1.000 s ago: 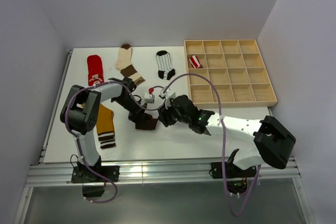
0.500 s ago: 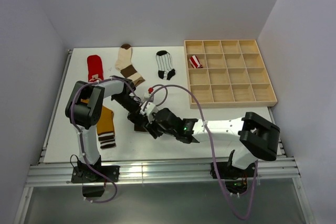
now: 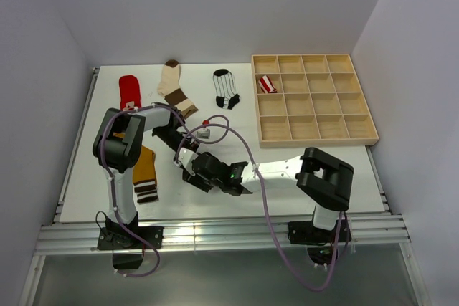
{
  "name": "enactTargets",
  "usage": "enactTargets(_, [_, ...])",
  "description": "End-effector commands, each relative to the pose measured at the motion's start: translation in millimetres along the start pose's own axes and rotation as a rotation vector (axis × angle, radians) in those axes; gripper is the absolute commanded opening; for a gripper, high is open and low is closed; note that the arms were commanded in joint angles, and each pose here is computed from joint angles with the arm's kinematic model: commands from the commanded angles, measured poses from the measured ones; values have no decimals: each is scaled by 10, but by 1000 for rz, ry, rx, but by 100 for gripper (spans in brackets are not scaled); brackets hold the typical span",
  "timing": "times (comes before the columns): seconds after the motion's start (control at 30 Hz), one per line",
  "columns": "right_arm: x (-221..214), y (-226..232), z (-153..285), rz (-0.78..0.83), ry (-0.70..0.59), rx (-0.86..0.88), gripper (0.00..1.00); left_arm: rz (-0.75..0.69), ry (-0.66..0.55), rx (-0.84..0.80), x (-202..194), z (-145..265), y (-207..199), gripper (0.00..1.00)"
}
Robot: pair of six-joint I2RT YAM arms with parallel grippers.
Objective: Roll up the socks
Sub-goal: Roll the sock at the center of the board.
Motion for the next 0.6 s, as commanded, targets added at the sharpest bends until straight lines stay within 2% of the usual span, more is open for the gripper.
enactTargets(0.0, [54, -26, -37, 36, 10, -27, 58, -38, 35, 11, -60, 18, 85, 0])
enactTargets(0.2, [-56, -18, -164, 43, 45, -42, 55, -36, 31, 11, -42, 28, 89, 0])
enactTargets(0.3, [-139, -30, -243, 49, 85, -52, 46, -42, 20, 19, -11, 36, 89, 1])
enactTargets(0.33, [-136, -26, -255, 48, 88, -52, 37, -48, 8, 22, 16, 48, 78, 2])
enactTargets(0.4, [-160, -19, -265, 43, 97, -44, 28, -57, -16, 41, 70, 85, 98, 6])
enactTargets(0.5, [-179, -32, -245, 36, 101, -41, 17, -64, -78, 74, 199, 184, 124, 13])
enactTargets(0.57, [-178, -25, -221, 31, 101, -26, 14, -66, -138, 86, 294, 293, 122, 16])
Point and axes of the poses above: each gripper's point midway between its finger pads, its own z axis back along the fingers, its own y axis along the line the jaws close on, x = y × z, the point moved 2 cm from there along z, back along the fingers, and after that the axes turned 4 degrees about -z, right-handed, at the moved point
